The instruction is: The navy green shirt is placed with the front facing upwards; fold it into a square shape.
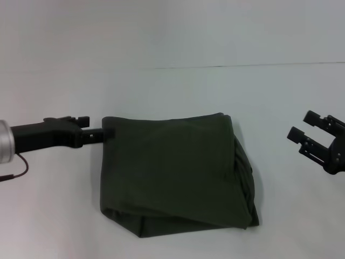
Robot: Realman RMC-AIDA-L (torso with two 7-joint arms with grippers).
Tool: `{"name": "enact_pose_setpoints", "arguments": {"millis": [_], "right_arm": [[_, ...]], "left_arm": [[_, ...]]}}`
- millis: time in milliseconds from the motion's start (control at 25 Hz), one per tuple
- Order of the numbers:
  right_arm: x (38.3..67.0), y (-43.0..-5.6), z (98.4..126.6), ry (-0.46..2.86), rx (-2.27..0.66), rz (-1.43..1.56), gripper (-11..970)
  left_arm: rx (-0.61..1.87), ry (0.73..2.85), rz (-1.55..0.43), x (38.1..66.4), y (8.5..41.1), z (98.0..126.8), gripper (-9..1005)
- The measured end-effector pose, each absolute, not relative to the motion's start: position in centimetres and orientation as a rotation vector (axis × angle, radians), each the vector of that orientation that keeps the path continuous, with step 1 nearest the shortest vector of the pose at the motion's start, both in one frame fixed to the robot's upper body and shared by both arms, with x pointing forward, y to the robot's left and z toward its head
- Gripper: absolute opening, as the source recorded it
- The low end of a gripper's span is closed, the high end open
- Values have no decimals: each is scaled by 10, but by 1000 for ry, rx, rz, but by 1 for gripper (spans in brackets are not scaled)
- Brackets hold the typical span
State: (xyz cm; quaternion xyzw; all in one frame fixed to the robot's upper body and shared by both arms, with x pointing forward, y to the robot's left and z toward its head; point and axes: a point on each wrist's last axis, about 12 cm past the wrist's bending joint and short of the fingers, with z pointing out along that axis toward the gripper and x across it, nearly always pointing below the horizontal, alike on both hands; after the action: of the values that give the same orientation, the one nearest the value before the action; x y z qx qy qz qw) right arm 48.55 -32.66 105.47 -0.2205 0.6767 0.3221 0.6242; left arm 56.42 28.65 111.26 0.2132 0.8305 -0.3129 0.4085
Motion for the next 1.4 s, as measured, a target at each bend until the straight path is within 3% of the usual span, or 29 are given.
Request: {"name": "enact_pose_setpoints", "arguments": {"millis": [280, 480, 880, 1120, 1400], "right_arm": [[480, -309, 1066, 1401, -765, 772, 664], [474, -297, 1056, 1435, -851, 827, 664], [450, -284, 1013, 1633, -852, 835, 664], [438, -299, 999, 1737, -779, 745, 664], [436, -305, 996, 1765, -760, 709, 664]], "left_arm": [[908, 1663, -829, 515, 294, 1120, 947], [976, 1466, -754, 478, 307, 1098, 933], [856, 1671, -710, 426, 328, 1040, 934], [843, 1753, -711, 422, 323, 1022, 934], [837, 1763, -714, 426, 321, 1019, 933]]}}
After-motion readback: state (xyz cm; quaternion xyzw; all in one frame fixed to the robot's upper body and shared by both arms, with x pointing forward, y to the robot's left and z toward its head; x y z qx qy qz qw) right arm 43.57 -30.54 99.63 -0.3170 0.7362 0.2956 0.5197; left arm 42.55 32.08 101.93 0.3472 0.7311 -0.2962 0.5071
